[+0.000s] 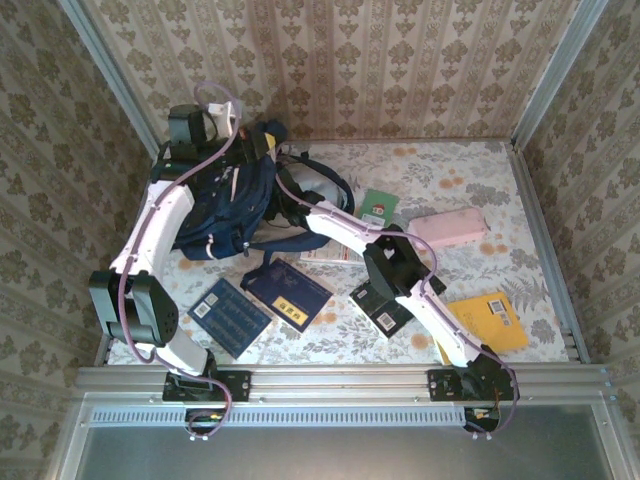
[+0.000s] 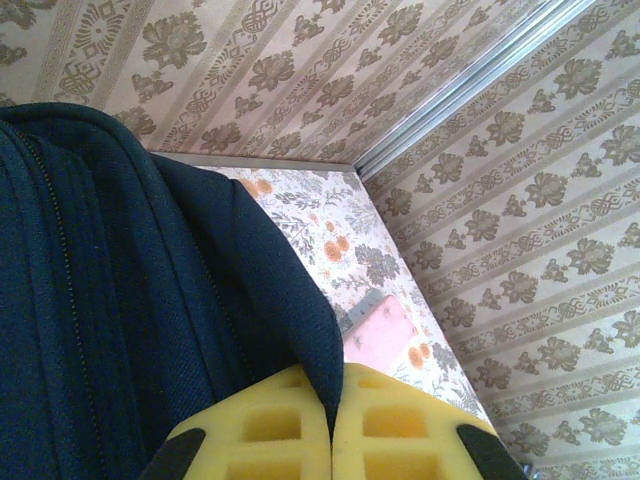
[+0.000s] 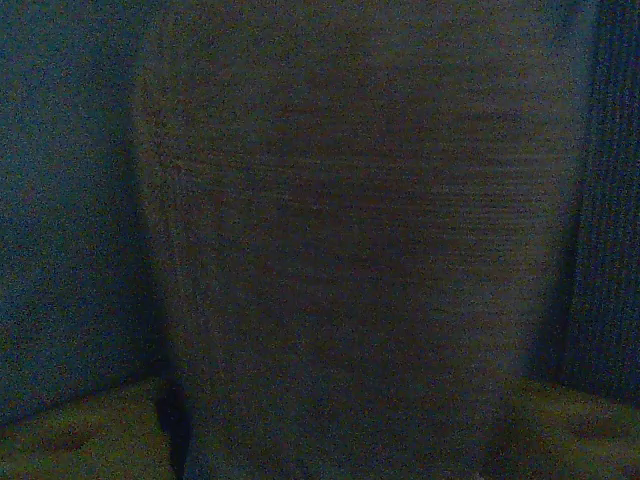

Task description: Pack the student bag

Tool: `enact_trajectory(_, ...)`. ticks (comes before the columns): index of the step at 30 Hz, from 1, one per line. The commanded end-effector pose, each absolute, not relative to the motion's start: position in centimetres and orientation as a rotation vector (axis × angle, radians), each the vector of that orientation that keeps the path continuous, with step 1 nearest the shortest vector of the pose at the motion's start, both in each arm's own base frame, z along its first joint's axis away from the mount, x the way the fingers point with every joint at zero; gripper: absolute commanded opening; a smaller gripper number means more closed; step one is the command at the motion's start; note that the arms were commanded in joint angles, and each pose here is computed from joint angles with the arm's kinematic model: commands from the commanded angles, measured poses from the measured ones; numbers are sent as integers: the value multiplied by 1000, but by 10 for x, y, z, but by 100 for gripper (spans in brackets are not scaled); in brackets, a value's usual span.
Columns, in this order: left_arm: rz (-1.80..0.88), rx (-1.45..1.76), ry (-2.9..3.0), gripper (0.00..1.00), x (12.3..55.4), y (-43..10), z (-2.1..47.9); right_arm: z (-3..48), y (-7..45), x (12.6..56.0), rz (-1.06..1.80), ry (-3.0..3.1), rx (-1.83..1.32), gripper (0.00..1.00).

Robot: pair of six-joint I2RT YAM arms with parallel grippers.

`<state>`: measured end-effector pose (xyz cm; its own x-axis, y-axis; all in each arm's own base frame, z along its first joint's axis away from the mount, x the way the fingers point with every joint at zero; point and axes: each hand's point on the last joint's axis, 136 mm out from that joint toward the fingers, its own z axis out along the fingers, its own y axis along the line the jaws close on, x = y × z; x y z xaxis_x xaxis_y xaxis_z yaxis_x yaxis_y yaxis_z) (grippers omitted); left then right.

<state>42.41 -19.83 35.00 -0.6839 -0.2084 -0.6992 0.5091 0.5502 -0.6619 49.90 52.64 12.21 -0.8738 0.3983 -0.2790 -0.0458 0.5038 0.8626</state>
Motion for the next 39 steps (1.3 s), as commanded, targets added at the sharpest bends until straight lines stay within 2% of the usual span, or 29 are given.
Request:
enact_trajectory(1,-1195,372,1803,0,403,-201,415,153,534,491,1349,2264,211,75)
enact_trajectory(11,-1191,317,1819,0,412,-193,408,164,527,483,1312,2270,134,78)
enact_trajectory(16,-1182,309,1823,0,412,-191,408,168,520,483,1272,2280,113,85)
enact_trajectory(17,-1180,307,1822,0,412,-190,408,170,518,482,1275,2272,107,86)
enact_trajectory(18,-1176,305,1822,0,412,-189,409,171,515,482,1271,2267,105,96)
enact_trajectory(19,-1170,300,1823,0,413,-188,409,172,511,483,1262,2262,110,100)
enact_trajectory(26,-1122,272,1831,0,415,-178,408,180,485,474,1110,2289,82,100)
enact_trajectory(30,-1112,248,1845,0,419,-173,404,184,458,464,946,2346,49,100)
enact_trajectory(34,-1091,244,1847,0,419,-170,405,191,412,451,657,2387,-37,100)
enact_trajectory(39,-1066,241,1852,0,419,-168,404,233,349,430,427,2291,-61,100)
